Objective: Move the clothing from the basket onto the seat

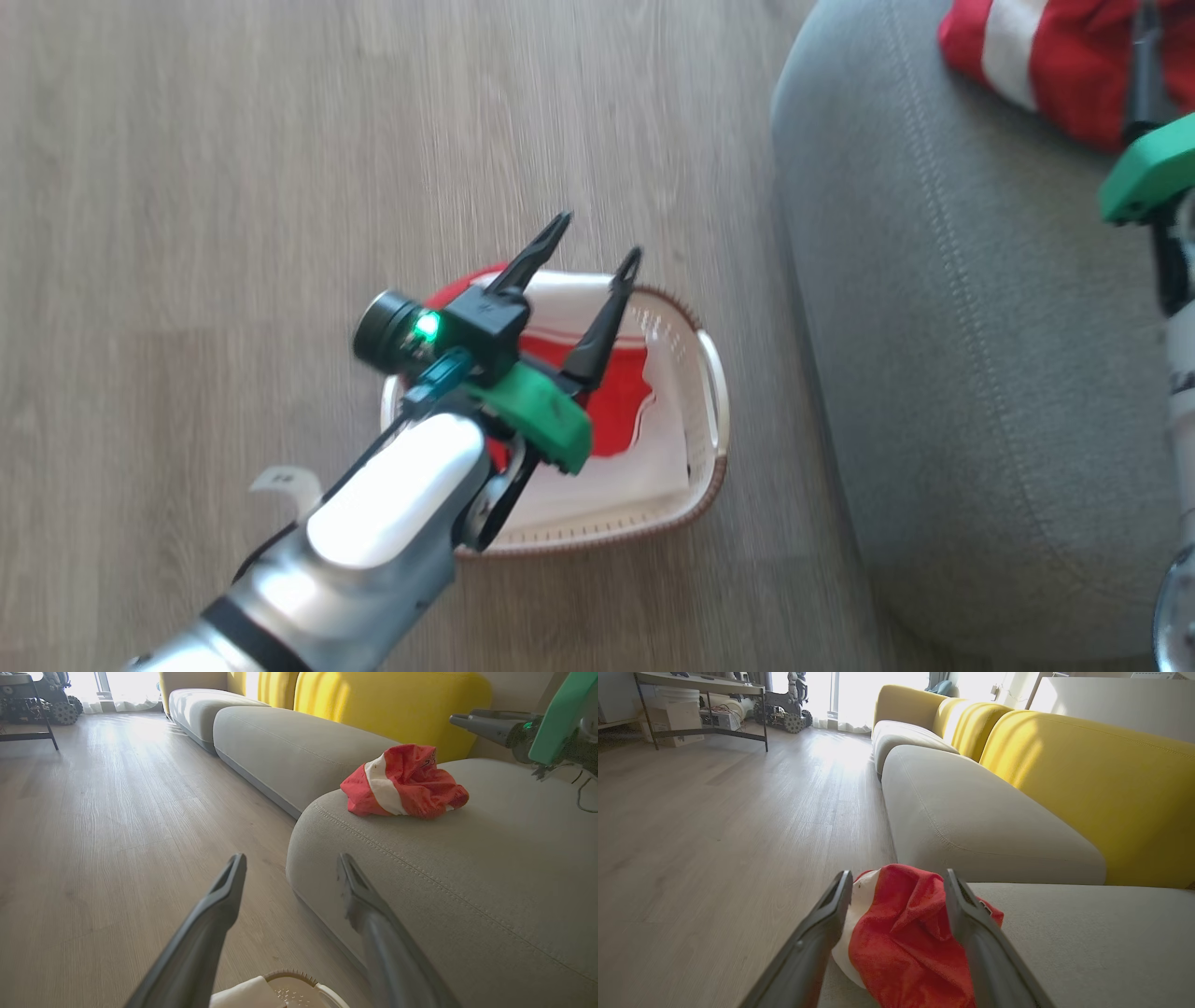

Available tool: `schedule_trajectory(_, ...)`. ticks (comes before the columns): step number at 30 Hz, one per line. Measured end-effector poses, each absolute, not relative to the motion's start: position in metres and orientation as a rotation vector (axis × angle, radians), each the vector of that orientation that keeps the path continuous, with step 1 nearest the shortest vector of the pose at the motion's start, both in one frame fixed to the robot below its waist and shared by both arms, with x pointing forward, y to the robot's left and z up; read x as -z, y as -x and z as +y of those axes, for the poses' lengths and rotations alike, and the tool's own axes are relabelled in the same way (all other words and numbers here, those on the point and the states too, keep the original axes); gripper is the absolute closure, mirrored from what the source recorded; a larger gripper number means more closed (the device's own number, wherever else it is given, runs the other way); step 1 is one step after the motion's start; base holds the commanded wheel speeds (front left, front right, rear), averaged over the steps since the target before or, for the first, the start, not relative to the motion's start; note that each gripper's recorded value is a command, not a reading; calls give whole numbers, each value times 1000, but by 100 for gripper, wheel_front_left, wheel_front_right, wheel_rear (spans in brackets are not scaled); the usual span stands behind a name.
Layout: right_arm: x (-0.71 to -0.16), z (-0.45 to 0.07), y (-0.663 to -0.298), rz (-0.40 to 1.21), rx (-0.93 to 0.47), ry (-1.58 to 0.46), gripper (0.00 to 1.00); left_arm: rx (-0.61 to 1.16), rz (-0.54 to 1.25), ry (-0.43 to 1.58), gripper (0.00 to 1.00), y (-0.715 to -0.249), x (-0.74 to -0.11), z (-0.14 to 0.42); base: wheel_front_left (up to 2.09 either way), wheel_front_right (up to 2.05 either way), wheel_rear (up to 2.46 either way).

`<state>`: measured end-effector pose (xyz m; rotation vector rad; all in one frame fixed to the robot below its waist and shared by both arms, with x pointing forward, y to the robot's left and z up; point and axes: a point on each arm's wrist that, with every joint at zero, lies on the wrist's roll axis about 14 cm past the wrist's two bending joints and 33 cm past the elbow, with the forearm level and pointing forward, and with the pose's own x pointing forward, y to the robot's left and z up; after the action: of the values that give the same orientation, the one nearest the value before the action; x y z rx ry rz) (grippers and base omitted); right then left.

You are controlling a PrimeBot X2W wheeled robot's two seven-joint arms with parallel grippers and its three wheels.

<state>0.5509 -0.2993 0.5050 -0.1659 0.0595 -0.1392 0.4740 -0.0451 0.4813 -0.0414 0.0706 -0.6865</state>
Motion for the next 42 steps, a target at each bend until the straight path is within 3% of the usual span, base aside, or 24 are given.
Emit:
schedule_trajectory(12, -555, -222, -506, -85, -41, 123, 0, 411, 29, 92, 0, -442, -514, 33, 0, 0, 0)
schedule_trajectory(19, -550, -175, -475, -111, -123, 49, 0, 246, 39, 101, 0, -413, -507, 90, 0, 0, 0)
schedule_trajectory(42, -534, -153, -386, -147, -144, -115, 0, -59, 56, 109, 0, -335, -487, 186, 0, 0, 0)
